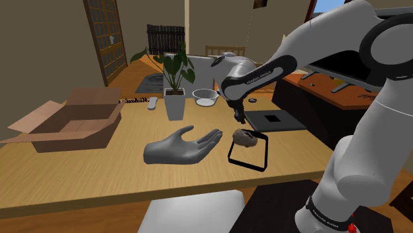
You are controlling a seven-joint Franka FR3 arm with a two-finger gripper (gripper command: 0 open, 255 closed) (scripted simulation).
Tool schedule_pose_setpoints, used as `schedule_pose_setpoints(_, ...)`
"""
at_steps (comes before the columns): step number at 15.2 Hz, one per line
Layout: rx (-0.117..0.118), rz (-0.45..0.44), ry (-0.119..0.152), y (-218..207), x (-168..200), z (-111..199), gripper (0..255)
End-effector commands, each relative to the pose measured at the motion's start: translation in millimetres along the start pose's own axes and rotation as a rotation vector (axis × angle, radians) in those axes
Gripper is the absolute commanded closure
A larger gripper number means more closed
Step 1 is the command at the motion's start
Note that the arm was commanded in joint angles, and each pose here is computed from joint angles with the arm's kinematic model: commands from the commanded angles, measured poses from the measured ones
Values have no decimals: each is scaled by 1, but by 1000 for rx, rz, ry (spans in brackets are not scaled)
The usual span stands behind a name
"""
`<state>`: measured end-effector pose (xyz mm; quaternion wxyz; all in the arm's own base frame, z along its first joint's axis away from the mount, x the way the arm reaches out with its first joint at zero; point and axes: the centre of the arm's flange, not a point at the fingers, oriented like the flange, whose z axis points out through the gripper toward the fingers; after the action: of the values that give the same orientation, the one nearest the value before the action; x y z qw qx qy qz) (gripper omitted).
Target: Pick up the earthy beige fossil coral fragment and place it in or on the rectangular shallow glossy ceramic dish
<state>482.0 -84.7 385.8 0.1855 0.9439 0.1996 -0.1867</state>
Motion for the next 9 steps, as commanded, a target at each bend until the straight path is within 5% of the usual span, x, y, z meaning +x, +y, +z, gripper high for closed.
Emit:
schedule_pose_setpoints(1, -9, 146, -97, -3, 27, 4, 0)
schedule_pose_setpoints(6, -57, 876, -580, 37, 144, 60, 0)
schedule_pose_setpoints(7, -62, 951, -629, 45, 152, 69, 0)
schedule_pose_setpoints(9, -62, 951, -629, 43, 146, 77, 0)
